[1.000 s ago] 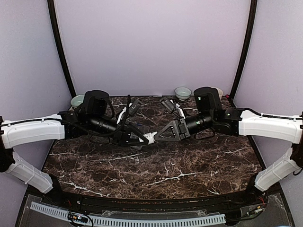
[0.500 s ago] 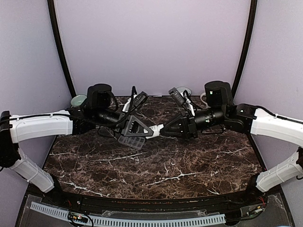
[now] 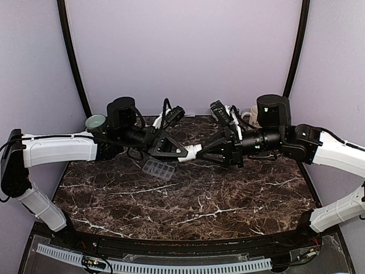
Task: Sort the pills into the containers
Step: Unscrew the lid of the pill bottle.
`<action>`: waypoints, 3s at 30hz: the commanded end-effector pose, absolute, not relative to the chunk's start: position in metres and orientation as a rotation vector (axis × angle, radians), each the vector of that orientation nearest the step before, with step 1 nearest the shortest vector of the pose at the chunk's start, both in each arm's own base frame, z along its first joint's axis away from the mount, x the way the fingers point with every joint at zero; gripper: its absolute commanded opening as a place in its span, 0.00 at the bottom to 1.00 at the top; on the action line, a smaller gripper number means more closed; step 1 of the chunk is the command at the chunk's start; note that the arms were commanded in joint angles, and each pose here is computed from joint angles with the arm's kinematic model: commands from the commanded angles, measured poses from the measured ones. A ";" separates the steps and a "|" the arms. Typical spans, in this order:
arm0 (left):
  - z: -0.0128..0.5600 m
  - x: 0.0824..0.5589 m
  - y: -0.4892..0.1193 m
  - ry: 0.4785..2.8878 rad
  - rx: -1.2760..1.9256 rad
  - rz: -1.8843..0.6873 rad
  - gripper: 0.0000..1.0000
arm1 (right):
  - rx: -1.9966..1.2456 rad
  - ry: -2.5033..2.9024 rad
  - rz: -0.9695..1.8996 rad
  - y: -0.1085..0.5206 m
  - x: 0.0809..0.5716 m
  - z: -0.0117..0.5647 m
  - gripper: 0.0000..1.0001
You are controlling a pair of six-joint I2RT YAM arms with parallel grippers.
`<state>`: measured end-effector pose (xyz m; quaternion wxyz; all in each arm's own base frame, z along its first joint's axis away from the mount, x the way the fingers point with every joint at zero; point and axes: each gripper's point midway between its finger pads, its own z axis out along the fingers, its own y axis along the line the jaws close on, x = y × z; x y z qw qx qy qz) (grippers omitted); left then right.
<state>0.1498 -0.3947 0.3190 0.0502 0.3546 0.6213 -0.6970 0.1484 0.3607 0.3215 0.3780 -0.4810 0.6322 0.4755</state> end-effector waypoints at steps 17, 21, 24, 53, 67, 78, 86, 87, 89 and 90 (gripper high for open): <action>0.353 0.135 -0.390 1.677 1.270 -2.167 0.00 | -1.157 1.680 1.049 0.355 0.171 0.312 0.54; 0.350 0.144 -0.387 1.693 1.234 -2.127 0.00 | -1.138 1.684 1.056 0.351 0.170 0.314 0.59; 0.347 0.151 -0.384 1.705 1.205 -2.080 0.00 | -1.123 1.692 1.079 0.349 0.168 0.315 0.60; 0.327 0.189 -0.379 1.684 1.121 -1.665 0.00 | -0.794 1.934 1.714 0.366 0.183 0.340 0.55; 0.321 0.194 -0.382 1.704 1.136 -1.623 0.00 | -0.794 1.996 1.759 0.374 0.187 0.333 0.46; 0.318 0.195 -0.384 1.720 1.151 -1.630 0.00 | -0.788 1.985 1.748 0.373 0.192 0.334 0.25; 0.325 0.184 -0.387 1.708 1.169 -1.776 0.00 | -0.935 1.934 1.601 0.366 0.189 0.318 0.10; 0.329 0.182 -0.387 1.694 1.181 -1.802 0.00 | -0.965 1.915 1.557 0.364 0.190 0.315 0.10; 0.332 0.178 -0.388 1.709 1.185 -1.881 0.00 | -1.018 1.881 1.478 0.360 0.190 0.307 0.11; 0.335 0.176 -0.388 1.700 1.196 -1.918 0.00 | -1.037 1.865 1.438 0.358 0.191 0.304 0.11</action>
